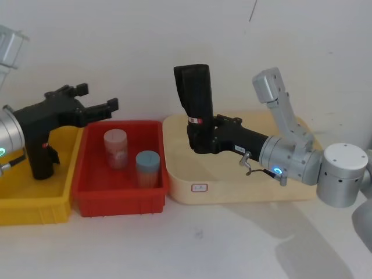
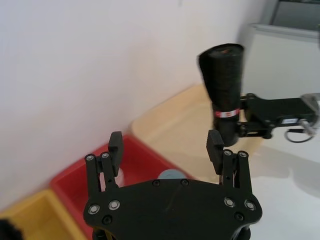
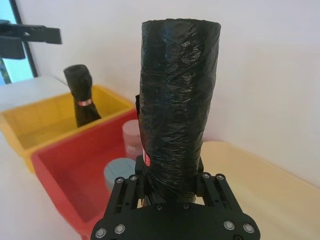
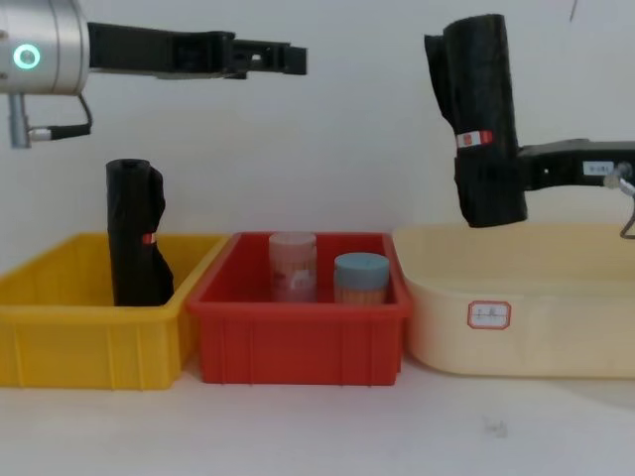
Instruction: Pick up the garbage bag with the one hand and transfer it to the other hand.
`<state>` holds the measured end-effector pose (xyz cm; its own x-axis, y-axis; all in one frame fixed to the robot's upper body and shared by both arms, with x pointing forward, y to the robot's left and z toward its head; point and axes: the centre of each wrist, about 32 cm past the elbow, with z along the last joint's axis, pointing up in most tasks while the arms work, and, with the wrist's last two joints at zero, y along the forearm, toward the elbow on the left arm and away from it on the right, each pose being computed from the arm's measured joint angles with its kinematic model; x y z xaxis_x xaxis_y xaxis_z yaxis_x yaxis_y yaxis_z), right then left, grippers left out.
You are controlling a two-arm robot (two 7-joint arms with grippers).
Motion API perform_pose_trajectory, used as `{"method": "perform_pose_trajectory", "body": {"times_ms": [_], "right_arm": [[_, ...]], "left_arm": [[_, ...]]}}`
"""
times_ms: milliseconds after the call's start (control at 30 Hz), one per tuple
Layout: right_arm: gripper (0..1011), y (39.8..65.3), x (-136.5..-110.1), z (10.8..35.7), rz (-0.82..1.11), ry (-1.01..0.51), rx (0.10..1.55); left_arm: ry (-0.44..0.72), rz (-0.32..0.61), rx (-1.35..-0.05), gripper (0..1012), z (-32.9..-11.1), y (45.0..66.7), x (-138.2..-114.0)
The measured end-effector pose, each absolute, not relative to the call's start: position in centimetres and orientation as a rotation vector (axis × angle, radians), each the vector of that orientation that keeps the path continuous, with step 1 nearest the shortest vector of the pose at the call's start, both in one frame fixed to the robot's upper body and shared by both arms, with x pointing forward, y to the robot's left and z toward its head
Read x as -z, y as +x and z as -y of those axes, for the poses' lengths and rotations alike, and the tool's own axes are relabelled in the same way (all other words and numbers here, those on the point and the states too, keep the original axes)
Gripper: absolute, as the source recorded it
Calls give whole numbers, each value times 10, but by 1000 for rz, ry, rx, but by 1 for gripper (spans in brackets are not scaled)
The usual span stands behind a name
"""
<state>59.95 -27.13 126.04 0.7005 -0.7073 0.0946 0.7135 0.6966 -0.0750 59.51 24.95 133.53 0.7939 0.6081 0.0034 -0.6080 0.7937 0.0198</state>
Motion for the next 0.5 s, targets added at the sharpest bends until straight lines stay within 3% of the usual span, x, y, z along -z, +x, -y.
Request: {"method": "perform_pose_trajectory", "body": {"times_ms": [100, 500], "right_arm": [[520, 600, -1260, 274, 65, -126, 808], [856, 602, -1259, 281, 76, -162, 840]], "left_arm": [[20, -5, -704, 1001, -252, 590, -1332], [21, -15, -892, 1001, -256, 573, -1318]]}}
